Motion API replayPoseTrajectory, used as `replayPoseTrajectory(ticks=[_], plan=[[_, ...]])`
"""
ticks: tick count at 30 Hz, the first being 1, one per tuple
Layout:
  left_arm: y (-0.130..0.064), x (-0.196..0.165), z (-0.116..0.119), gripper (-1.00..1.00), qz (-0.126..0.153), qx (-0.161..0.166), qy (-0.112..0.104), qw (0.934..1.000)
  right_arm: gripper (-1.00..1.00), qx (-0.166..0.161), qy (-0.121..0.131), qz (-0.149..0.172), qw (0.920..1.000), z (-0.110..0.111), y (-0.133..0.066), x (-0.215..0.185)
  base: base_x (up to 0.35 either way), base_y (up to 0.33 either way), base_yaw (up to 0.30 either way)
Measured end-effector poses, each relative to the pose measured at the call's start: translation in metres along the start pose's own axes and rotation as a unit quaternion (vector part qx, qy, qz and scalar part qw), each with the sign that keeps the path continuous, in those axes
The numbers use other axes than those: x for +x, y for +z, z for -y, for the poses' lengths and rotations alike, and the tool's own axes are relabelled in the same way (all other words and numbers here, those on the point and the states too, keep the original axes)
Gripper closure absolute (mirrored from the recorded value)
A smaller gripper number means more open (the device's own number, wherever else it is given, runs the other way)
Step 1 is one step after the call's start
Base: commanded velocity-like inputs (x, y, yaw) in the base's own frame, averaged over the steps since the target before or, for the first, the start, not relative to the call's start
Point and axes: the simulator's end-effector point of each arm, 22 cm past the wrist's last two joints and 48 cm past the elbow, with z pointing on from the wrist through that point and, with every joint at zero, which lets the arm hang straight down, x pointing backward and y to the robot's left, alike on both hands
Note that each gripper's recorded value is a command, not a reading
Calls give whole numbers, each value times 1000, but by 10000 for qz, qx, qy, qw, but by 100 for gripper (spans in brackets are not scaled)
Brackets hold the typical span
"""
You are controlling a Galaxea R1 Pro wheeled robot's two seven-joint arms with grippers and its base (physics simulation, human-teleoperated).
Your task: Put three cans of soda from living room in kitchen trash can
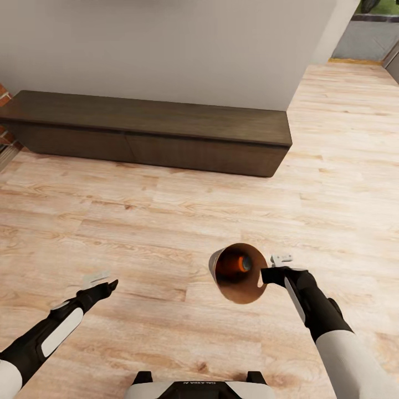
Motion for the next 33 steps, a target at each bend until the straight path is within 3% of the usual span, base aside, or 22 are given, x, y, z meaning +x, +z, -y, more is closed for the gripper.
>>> replayPoseTrajectory(ticks=[5,8,16,30,33], plan=[[0,2,7,-100,9,42,-59,10000,100,-60,-12,268,9996,-7,-12,-11,0,0,0],[2,14,-5,-100,-70,-109,-111,9999,100,-54,-126,709,9974,-14,-40,-21,0,0,60],[2,16,-16,-100,-14,-230,-156,9996,100,-179,-129,861,9960,-27,-55,-17,0,0,183],[0,11,-14,-100,52,-225,-141,9996,100,-292,-95,922,9953,-45,-59,-22,0,0,229],[0,14,-5,-100,43,-168,-175,9997,100,-300,-103,932,9951,-47,-60,-22,0,0,230]])
